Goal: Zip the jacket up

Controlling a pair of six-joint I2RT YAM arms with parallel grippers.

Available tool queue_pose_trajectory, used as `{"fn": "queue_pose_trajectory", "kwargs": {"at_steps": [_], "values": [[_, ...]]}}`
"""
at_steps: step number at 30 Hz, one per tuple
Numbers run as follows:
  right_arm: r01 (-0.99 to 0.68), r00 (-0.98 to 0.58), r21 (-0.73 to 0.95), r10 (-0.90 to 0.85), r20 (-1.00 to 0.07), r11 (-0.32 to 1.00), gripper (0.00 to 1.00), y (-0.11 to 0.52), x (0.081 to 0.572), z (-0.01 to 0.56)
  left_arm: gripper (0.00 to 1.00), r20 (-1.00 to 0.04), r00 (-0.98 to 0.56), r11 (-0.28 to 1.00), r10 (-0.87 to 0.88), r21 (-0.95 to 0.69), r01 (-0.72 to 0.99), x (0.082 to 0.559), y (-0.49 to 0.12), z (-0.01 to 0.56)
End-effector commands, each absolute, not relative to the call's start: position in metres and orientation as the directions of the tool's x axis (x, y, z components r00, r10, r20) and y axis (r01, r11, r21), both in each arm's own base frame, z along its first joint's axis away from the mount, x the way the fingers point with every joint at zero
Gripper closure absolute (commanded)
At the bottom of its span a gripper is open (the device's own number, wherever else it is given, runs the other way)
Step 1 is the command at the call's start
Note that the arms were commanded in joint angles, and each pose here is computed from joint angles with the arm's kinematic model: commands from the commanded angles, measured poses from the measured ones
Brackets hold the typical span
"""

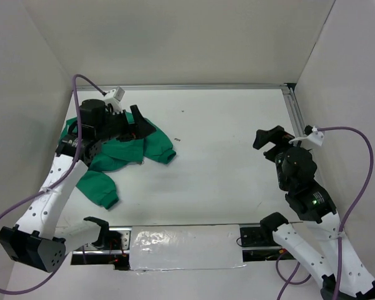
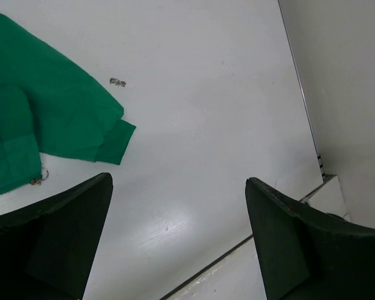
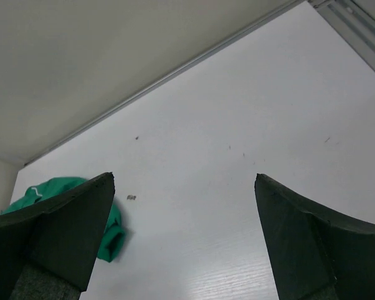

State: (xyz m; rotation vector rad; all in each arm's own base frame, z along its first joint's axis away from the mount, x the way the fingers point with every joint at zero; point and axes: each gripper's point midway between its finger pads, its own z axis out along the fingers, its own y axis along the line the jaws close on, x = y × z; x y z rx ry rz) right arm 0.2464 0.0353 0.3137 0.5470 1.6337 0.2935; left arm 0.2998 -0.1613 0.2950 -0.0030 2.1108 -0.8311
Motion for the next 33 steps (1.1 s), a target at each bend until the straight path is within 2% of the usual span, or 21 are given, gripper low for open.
{"fn": "queue_pose_trajectory", "kwargs": {"at_steps": [1,6,12,14,18,21,27,29,30,31,32,33], "values": [[0.229,0.02,0.504,0.514,-0.858,0.833,0.0,0.016,0.241,0.332,0.01,-0.741,-0.571,0.802,-0.354,-0.555,0.223,0.307,-0.147,0.321],[0.224,-0.024,0.456,0.472,-0.881,0.861,0.0,0.023,0.254,0.332,0.01,-0.613,-0.608,0.811,-0.504,-0.578,-0.09,0.326,-0.088,0.288],[0.195,-0.116,0.43,0.456,-0.882,0.881,0.0,0.046,0.289,0.32,0.01,-0.578,-0.527,0.772,-0.623,-0.564,-0.294,0.343,-0.014,0.262],[0.174,-0.127,0.44,0.464,-0.877,0.881,0.0,0.053,0.297,0.317,0.01,-0.532,-0.533,0.747,-0.658,-0.549,-0.375,0.346,0.004,0.232],[0.148,-0.188,0.429,0.451,-0.872,0.891,0.0,0.061,0.309,0.298,0.01,-0.484,-0.554,0.724,-0.677,-0.573,-0.384,0.365,0.009,0.191],[0.163,-0.218,0.42,0.448,-0.867,0.893,0.0,0.057,0.312,0.29,0.01,-0.411,-0.595,0.705,-0.691,-0.566,-0.427,0.387,0.011,0.147],[0.151,-0.212,0.422,0.446,-0.869,0.894,0.0,0.05,0.301,0.287,0.02,-0.324,-0.654,0.704,-0.684,-0.528,-0.474,0.422,0.011,0.101],[0.162,-0.209,0.424,0.451,-0.868,0.891,0.0,0.045,0.296,0.284,0.22,-0.303,-0.682,0.717,-0.666,-0.512,-0.473,0.429,0.006,0.09],[0.161,-0.19,0.431,0.456,-0.87,0.888,0.0,0.042,0.291,0.289,0.35,-0.281,-0.694,0.718,-0.662,-0.502,-0.482,0.437,0.004,0.08],[0.173,-0.186,0.436,0.464,-0.866,0.883,0.0,0.039,0.289,0.286,0.98,-0.261,-0.707,0.719,-0.657,-0.497,-0.485,0.439,0.002,0.076],[0.175,-0.183,0.437,0.465,-0.866,0.882,0.0,0.038,0.287,0.286,1.0,-0.227,-0.737,0.724,-0.637,-0.504,-0.471,0.436,-0.01,0.072],[0.182,-0.164,0.444,0.472,-0.866,0.877,0.0,0.033,0.283,0.288,1.0,-0.236,-0.759,0.739,-0.607,-0.52,-0.429,0.439,-0.017,0.071]]}}
